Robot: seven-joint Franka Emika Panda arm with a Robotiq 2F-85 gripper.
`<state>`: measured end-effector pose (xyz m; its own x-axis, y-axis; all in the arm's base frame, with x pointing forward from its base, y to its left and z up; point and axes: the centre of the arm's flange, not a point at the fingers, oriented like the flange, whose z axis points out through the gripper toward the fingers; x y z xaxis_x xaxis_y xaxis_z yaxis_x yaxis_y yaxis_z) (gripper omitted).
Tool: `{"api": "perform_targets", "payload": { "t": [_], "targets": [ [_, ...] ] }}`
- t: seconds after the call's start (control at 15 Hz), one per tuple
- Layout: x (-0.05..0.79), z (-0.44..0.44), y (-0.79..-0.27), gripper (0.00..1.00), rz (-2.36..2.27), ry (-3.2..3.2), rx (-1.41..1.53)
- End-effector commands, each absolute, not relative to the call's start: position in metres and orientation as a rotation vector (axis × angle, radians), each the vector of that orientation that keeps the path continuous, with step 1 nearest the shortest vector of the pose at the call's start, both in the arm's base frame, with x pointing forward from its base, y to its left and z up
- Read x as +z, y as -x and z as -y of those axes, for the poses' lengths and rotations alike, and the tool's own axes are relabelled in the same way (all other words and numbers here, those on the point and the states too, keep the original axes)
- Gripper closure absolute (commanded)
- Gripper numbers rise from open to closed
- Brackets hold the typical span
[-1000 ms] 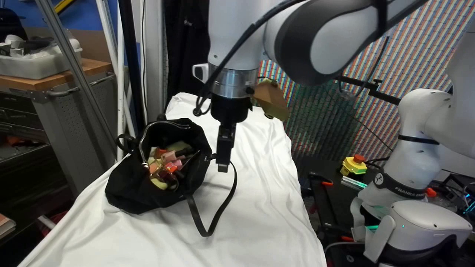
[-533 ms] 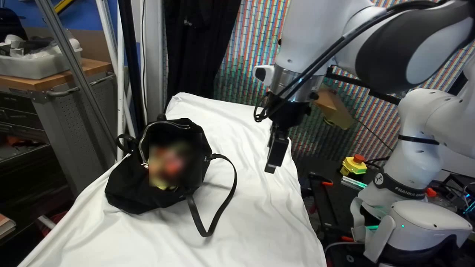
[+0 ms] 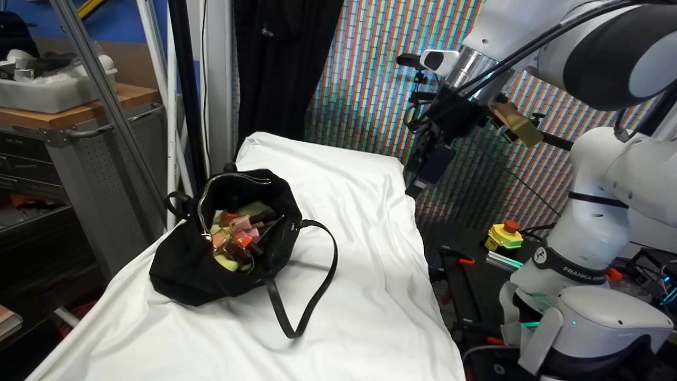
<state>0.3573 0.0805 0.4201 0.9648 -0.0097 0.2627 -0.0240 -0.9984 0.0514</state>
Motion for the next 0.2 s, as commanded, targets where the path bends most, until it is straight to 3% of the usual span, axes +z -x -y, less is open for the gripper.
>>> {"api": "perform_targets", "payload": {
  "t": [0.0,0.13],
  "targets": [
    [0.426,-0.068,-0.355,0.0,0.023,-3.059,0.433],
    [0.439,-0.049,-0.355,0.0,0.025,-3.057,0.479]
  ]
}}
